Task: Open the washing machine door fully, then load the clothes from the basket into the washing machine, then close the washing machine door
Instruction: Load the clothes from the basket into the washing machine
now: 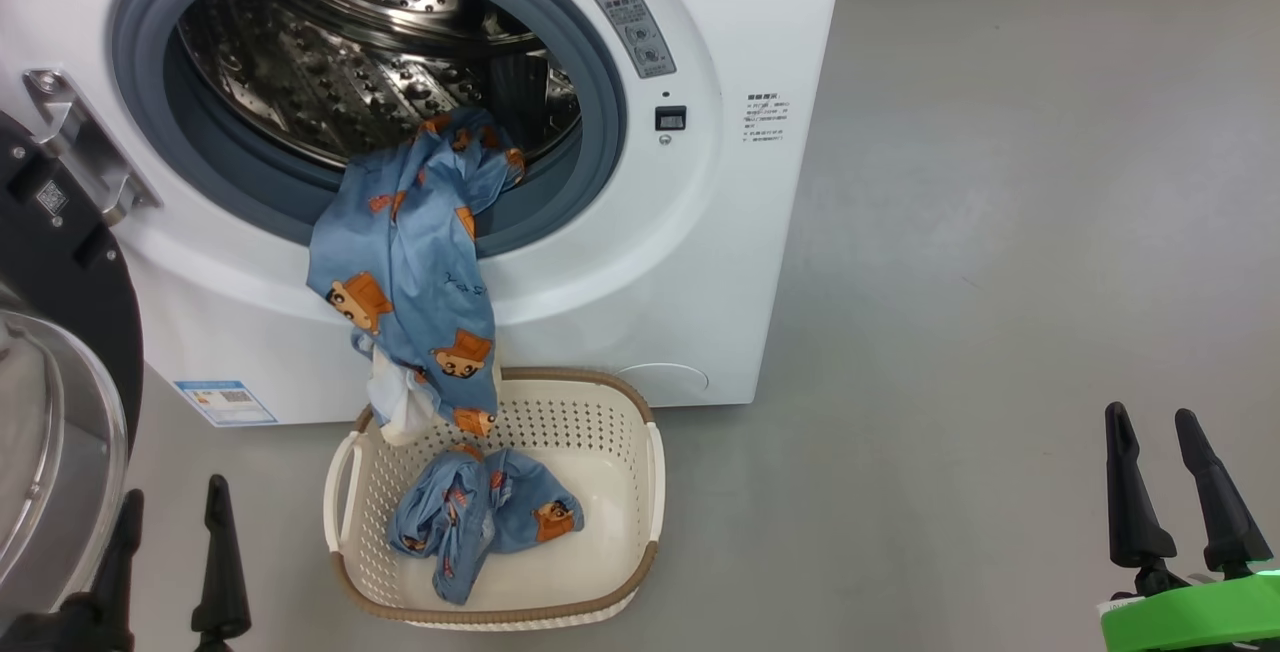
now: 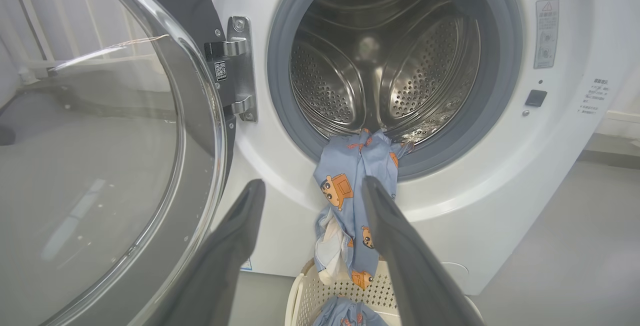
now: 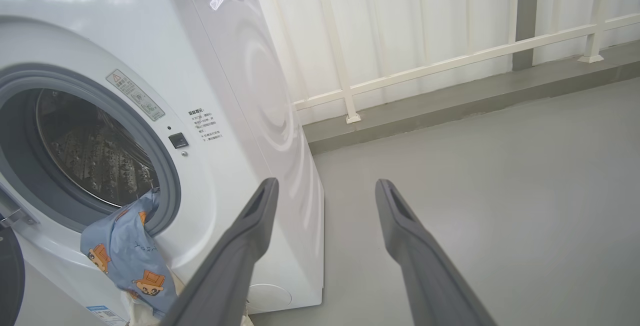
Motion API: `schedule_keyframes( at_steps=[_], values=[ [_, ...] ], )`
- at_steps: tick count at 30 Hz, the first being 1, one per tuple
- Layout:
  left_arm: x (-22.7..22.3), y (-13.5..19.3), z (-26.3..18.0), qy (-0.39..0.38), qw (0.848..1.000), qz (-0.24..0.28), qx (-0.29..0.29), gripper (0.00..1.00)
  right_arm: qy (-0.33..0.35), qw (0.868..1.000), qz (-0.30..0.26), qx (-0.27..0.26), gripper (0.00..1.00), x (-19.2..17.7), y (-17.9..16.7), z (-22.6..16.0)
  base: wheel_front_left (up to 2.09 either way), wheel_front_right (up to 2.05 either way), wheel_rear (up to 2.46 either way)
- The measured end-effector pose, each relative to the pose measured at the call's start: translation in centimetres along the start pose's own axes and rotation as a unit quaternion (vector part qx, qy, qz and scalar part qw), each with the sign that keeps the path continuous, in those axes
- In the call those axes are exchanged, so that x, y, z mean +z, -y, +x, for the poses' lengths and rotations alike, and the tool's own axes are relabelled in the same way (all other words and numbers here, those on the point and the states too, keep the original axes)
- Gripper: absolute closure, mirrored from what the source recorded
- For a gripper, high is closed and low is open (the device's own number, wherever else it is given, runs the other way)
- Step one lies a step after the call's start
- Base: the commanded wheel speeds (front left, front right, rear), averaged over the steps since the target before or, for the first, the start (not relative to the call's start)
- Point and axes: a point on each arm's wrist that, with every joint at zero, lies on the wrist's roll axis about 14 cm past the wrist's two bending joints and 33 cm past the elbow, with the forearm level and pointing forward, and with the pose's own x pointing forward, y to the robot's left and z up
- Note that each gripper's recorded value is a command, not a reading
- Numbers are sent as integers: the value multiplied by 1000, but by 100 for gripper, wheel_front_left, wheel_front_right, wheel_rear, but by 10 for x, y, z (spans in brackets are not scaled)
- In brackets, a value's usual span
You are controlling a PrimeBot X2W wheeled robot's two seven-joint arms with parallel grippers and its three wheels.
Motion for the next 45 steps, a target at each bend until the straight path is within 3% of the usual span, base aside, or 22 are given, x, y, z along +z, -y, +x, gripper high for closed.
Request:
schedule_keyframes(
  at_steps=[13,21,30,45],
  values=[
    [-10,8,1,-12,1000,-9,-4,0,-5,1000,-1,-4,0,-3,2,1,0,0,0],
    [-38,27,11,-50,998,-29,-20,0,-27,1000,0,-9,0,-20,5,9,0,0,0],
    [-82,51,73,-104,992,-57,-42,0,-27,1000,5,9,0,-35,-7,60,0,0,0],
    [-171,50,152,-203,977,-58,-36,0,-65,998,6,-13,0,-87,9,99,0,0,0]
  ],
)
